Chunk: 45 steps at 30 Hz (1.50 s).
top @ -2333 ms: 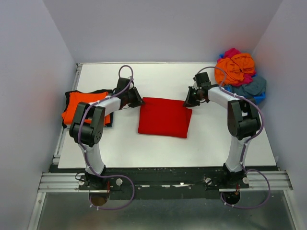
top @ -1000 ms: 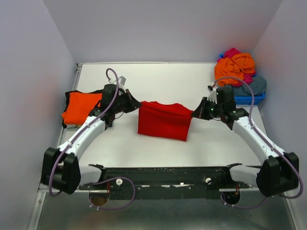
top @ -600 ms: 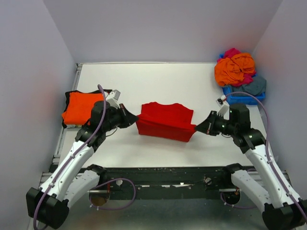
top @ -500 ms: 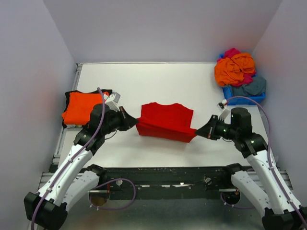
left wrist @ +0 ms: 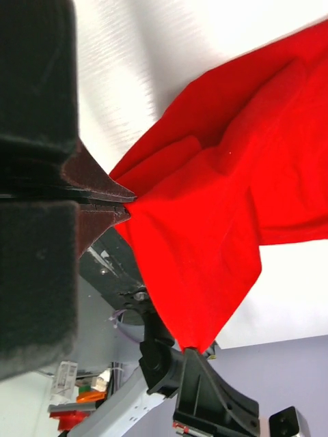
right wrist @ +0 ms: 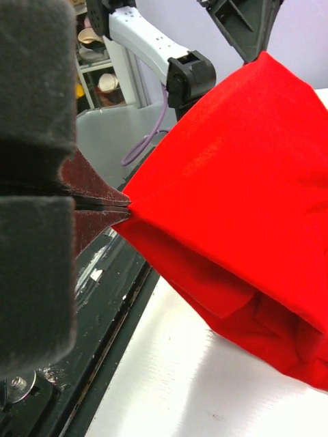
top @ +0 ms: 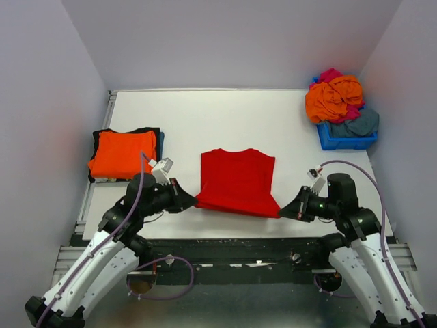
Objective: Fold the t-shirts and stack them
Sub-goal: Fold the long partially folded tshirt into a neat square
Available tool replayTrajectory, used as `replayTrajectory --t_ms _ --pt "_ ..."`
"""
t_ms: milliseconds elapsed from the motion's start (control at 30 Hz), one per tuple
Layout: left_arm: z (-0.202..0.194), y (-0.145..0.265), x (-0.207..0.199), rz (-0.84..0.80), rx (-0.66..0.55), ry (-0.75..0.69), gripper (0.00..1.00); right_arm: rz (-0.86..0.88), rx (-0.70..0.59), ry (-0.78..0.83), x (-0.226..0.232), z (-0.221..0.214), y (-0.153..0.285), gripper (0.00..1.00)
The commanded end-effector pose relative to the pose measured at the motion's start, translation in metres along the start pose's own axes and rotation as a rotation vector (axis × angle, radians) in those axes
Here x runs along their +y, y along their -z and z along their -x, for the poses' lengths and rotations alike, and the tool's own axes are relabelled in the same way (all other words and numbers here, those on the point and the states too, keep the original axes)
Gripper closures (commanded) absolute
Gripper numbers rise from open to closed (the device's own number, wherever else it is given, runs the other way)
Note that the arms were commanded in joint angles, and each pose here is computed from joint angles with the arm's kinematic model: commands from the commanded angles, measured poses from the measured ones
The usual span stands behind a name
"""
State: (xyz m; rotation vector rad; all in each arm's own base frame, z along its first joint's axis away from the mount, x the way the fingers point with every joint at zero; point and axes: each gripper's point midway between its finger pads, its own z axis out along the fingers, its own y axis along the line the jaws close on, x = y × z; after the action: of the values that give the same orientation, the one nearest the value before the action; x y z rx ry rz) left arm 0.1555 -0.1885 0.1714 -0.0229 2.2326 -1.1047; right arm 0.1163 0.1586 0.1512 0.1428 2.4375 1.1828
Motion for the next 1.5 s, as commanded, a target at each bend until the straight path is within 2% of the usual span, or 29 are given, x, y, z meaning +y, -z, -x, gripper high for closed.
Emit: replayTrajectory --t_ms 0,200,533,867,1200,1467 --pt "-0.022 0.007 0.006 0.016 0.049 0.069 1.0 -0.005 0.048 -0.027 -0.002 -0.012 0.003 0.99" --pt "-0.009 0.004 0.001 0.012 0.003 0.056 1.0 -0.037 -0.029 0.014 0.004 0.015 0.003 0.99" --pt "0.047 -0.006 -0.002 0.117 -0.158 0.025 1.0 -0.185 -0.105 0.033 -0.006 0.067 -0.009 0.99" --pt "0.095 -0.032 0.008 0.226 -0.29 0.011 1.0 -0.241 -0.11 0.051 -0.013 0.118 -0.042 0.99" --pt "0.146 -0.075 0.038 0.34 -0.402 0.022 1.0 -0.269 -0.079 0.017 -0.035 0.164 -0.082 0.99" --pt "0.178 -0.144 0.068 0.301 -0.398 0.052 1.0 -0.296 -0.08 -0.052 -0.069 0.209 -0.109 0.99"
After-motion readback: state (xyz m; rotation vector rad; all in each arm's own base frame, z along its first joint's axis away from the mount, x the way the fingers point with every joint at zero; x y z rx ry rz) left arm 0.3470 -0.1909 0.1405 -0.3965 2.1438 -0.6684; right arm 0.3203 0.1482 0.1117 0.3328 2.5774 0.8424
